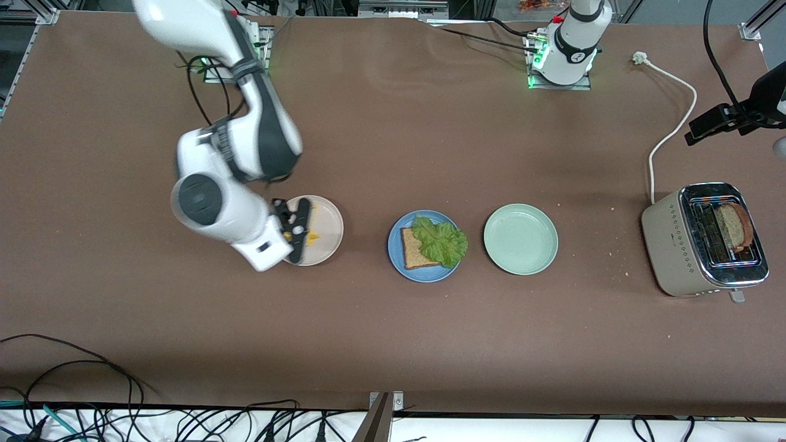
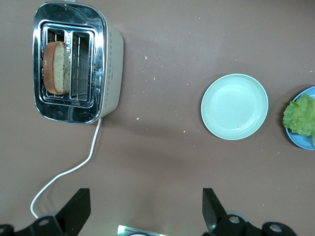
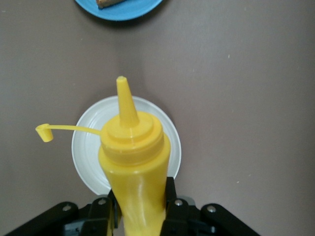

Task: Make sandwich in blue plate with both arms
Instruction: 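Lift the mustard bottle with the right gripper toward the blue plate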

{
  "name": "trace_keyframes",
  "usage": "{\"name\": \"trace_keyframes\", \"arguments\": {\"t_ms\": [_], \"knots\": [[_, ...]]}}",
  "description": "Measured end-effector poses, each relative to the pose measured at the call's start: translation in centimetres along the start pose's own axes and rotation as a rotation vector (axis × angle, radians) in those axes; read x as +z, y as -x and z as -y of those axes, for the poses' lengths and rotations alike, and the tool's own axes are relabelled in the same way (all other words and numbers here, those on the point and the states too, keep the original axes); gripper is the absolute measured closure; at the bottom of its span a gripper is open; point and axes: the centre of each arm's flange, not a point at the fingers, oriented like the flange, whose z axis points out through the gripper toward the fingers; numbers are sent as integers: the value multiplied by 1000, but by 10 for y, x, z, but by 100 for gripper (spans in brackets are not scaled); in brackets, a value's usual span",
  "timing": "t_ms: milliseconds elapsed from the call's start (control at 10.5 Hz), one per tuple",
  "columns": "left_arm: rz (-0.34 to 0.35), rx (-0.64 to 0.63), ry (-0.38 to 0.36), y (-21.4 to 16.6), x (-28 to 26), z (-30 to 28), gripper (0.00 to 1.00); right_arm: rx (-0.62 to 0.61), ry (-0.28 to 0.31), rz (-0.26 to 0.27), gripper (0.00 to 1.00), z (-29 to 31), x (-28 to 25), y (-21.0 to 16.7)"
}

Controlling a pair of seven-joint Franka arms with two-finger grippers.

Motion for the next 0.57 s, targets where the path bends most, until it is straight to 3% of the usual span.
{"name": "trace_keyframes", "arguments": {"t_ms": [475, 570], "knots": [[1, 1, 0, 0, 0, -1, 0, -78, 248, 296, 63, 100, 36, -135], [1, 1, 0, -1, 0, -1, 0, -88, 282, 332, 63, 118, 48, -153]]}}
